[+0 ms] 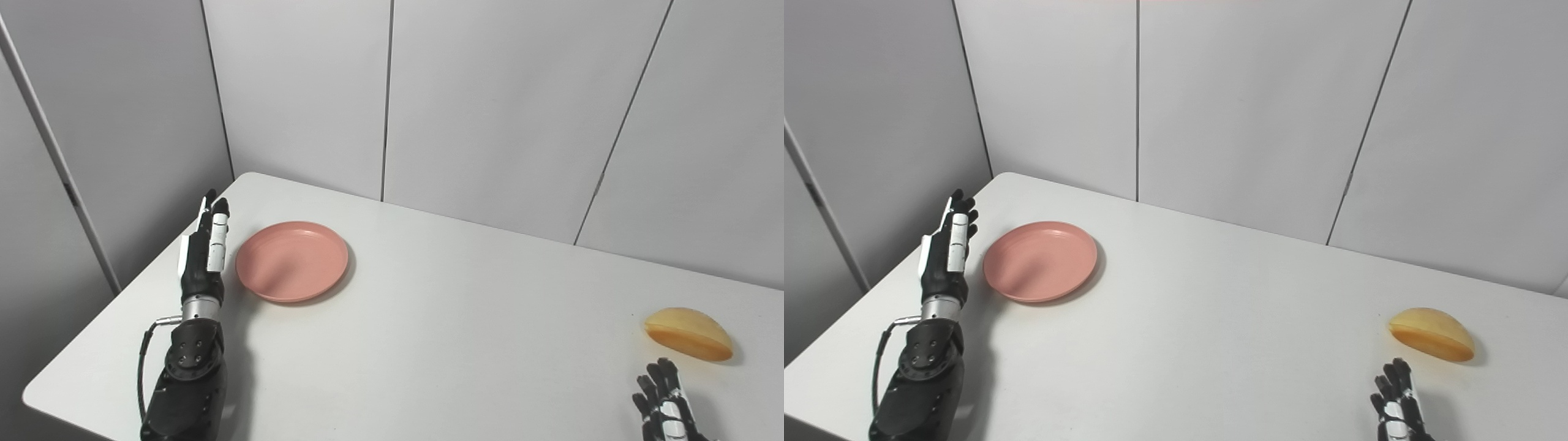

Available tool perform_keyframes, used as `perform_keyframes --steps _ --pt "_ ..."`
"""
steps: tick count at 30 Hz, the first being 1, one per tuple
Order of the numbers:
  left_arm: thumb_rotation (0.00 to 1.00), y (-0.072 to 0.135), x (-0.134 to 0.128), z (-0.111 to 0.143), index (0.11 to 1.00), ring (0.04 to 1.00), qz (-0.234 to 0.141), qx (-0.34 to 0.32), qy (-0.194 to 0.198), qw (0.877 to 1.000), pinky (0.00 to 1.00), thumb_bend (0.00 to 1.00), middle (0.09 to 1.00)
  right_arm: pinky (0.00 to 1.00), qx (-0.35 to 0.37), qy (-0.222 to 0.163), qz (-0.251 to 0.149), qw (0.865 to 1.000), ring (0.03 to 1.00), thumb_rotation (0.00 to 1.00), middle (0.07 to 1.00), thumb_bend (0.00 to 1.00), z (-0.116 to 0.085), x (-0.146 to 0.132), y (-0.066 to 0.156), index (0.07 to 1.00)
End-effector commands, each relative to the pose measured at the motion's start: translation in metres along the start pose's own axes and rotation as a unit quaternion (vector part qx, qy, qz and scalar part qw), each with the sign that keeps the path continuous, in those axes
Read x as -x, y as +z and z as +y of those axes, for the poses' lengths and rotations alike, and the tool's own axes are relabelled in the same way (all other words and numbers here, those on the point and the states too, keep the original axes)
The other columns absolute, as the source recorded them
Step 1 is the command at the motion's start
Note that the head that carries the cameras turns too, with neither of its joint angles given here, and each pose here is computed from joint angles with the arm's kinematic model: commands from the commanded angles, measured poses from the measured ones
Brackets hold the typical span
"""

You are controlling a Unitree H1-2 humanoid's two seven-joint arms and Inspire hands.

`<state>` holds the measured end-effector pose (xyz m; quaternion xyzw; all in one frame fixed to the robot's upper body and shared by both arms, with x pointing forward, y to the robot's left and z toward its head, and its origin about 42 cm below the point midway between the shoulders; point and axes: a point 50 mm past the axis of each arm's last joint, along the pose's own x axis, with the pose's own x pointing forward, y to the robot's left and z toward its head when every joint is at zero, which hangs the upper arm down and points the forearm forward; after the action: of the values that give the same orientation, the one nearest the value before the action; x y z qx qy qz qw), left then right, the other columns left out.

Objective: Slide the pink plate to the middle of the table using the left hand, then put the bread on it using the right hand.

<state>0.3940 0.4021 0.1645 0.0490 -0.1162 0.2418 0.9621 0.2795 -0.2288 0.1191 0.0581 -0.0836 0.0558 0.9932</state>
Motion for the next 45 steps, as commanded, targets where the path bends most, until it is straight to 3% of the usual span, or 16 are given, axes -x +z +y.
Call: perform_keyframes --steps 1,10,18,25,36,45 --pt "1.00 0.023 -0.022 0.003 0.955 0.952 -0.052 0.002 0.005 0.999 0.96 0.77 0.955 1.00 0.001 0.009 -0.024 1.000 1.000 0.84 1.000 0.43 0.001 -0.004 0.013 1.000" --pt "1.00 0.005 -0.026 0.004 0.950 0.950 -0.040 -0.006 0.008 0.999 0.95 0.80 0.950 1.00 0.007 0.008 -0.023 1.000 1.000 0.85 1.000 0.45 0.002 -0.003 0.014 1.000" --pt "1.00 -0.011 -0.024 0.002 0.971 0.973 -0.009 0.004 0.006 1.000 1.00 0.82 0.968 1.00 0.008 0.009 -0.023 1.000 1.000 0.86 1.000 0.43 0.001 -0.001 0.015 1.000" --pt "1.00 -0.018 -0.021 -0.009 0.953 0.959 0.008 0.004 0.013 1.000 0.97 0.76 0.955 1.00 0.005 0.008 -0.021 1.000 1.000 0.84 1.000 0.43 0.000 0.001 0.016 1.000" --pt "1.00 -0.029 -0.014 -0.024 0.984 0.993 0.020 0.007 -0.016 1.000 1.00 0.78 0.984 1.00 0.002 0.007 -0.018 1.000 1.000 0.83 1.000 0.50 0.001 0.002 0.017 1.000" --pt "1.00 -0.030 -0.007 -0.037 0.997 0.998 0.024 0.021 -0.036 0.999 1.00 0.74 0.996 1.00 0.003 0.006 -0.021 1.000 1.000 0.83 1.000 0.45 0.001 0.001 0.019 1.000"
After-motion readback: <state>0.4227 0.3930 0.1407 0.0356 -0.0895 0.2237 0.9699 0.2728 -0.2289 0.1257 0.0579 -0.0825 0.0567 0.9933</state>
